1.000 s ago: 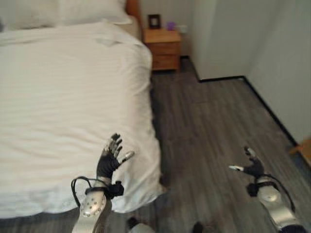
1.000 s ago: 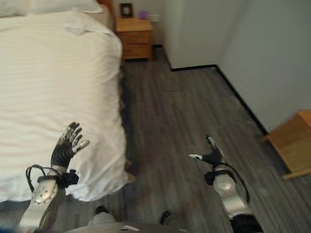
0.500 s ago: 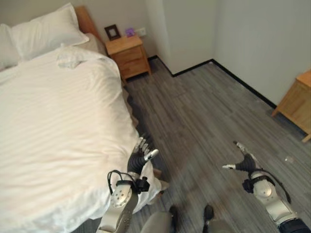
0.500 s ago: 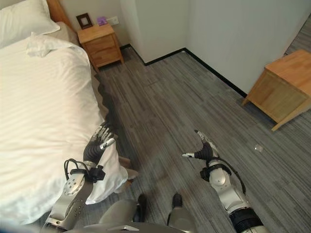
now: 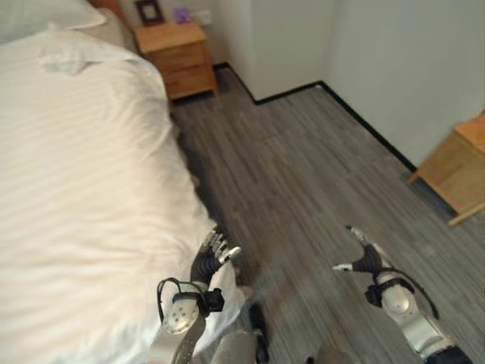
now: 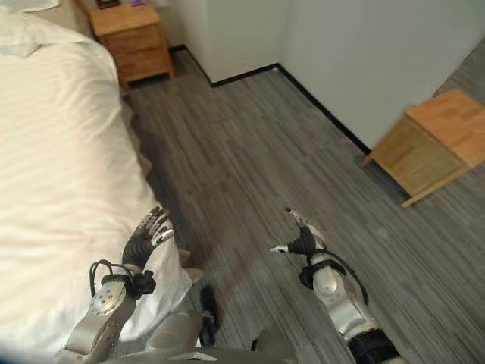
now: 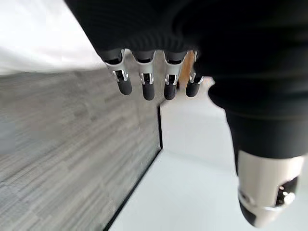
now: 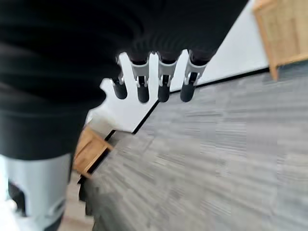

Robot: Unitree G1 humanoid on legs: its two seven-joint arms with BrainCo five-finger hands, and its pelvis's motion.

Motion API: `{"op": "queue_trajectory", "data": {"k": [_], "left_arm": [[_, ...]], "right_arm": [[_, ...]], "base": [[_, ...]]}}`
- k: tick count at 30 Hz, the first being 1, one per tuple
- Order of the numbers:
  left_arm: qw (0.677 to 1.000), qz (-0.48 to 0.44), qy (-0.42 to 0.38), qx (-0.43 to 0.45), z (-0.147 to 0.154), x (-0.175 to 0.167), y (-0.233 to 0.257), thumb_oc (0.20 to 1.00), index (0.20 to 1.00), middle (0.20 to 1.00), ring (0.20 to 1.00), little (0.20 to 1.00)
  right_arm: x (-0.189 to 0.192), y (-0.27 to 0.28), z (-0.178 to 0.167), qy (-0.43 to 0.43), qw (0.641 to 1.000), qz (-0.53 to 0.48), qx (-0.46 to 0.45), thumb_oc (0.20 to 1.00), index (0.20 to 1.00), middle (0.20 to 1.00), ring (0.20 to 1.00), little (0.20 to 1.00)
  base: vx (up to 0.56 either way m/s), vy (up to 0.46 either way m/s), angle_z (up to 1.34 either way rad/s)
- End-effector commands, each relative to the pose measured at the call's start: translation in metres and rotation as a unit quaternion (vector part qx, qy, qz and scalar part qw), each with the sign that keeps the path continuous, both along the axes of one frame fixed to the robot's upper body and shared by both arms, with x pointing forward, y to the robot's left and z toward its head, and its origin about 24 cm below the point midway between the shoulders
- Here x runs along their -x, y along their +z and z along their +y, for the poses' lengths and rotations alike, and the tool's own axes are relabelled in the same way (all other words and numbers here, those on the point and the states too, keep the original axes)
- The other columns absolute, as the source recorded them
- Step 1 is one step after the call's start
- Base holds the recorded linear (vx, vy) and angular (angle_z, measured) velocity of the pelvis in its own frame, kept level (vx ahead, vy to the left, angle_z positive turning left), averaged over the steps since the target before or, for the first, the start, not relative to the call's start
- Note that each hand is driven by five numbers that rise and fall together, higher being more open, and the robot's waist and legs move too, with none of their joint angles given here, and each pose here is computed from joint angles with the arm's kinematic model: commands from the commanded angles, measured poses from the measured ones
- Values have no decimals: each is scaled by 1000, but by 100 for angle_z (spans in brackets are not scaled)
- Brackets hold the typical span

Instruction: Making the bed.

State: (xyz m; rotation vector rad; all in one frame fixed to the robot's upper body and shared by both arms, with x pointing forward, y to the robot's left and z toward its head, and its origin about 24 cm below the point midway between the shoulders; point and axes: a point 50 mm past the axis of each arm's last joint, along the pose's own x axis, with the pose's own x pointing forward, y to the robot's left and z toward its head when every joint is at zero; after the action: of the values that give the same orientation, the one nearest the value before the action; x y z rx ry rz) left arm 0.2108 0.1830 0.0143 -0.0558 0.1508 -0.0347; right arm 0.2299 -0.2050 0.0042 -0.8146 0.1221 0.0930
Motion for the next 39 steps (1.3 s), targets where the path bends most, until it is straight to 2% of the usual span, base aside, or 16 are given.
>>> {"op": "queue_trajectory", "data": {"k": [1, 7, 8, 9, 11, 17, 24, 32, 36, 39], "left_arm": [[997, -70, 5, -32, 8, -9, 27, 1000, 1000, 1000, 1000, 1000], [997, -69, 25, -36, 10, -8, 23, 1000, 1000, 1000, 1000, 1000], [995, -75, 35, -49, 15, -9, 24, 1000, 1000, 1000, 1000, 1000], [989, -91, 53, -108, 25, -9, 28, 1000, 1000, 1000, 1000, 1000], [986, -91, 72, -120, 29, -9, 26, 1000, 1000, 1000, 1000, 1000], [983, -73, 144, -91, 34, -6, 16, 1000, 1000, 1000, 1000, 1000], [983, -66, 161, -57, 35, 0, 12, 1000, 1000, 1000, 1000, 1000], [986, -28, 154, -63, 31, 15, -3, 1000, 1000, 1000, 1000, 1000], [983, -7, 164, -75, 38, 25, -9, 1000, 1000, 1000, 1000, 1000], [984, 9, 160, -81, 39, 24, -14, 1000, 1000, 1000, 1000, 1000]], "right_arm": [[-18, 34, 1, 0, 996, -89, -7, 1000, 1000, 1000, 1000, 1000], [-17, 35, 3, -10, 995, -94, -22, 1000, 1000, 1000, 1000, 1000], [-17, 35, 2, -12, 995, -93, -23, 1000, 1000, 1000, 1000, 1000], [-15, 33, 1, -12, 996, -89, -21, 1000, 1000, 1000, 1000, 1000], [-12, 31, 0, -10, 996, -86, -17, 1000, 1000, 1000, 1000, 1000], [2, 32, -11, -12, 996, -88, -6, 1000, 1000, 1000, 1000, 1000], [-6, 55, -18, -20, 990, -137, 20, 1000, 1000, 1000, 1000, 1000], [5, 44, -25, -42, 991, -120, 44, 1000, 1000, 1000, 1000, 1000], [9, 37, -17, -23, 994, -99, 48, 1000, 1000, 1000, 1000, 1000], [7, 30, -10, -20, 995, -88, 46, 1000, 1000, 1000, 1000, 1000]], "base": [[486, -55, 53], [505, -166, 71], [701, -239, 53], [552, -177, 68], [492, -190, 74], [545, -347, 73], [353, -199, -5], [485, 88, 28], [555, 140, 96], [473, 182, -29]]}}
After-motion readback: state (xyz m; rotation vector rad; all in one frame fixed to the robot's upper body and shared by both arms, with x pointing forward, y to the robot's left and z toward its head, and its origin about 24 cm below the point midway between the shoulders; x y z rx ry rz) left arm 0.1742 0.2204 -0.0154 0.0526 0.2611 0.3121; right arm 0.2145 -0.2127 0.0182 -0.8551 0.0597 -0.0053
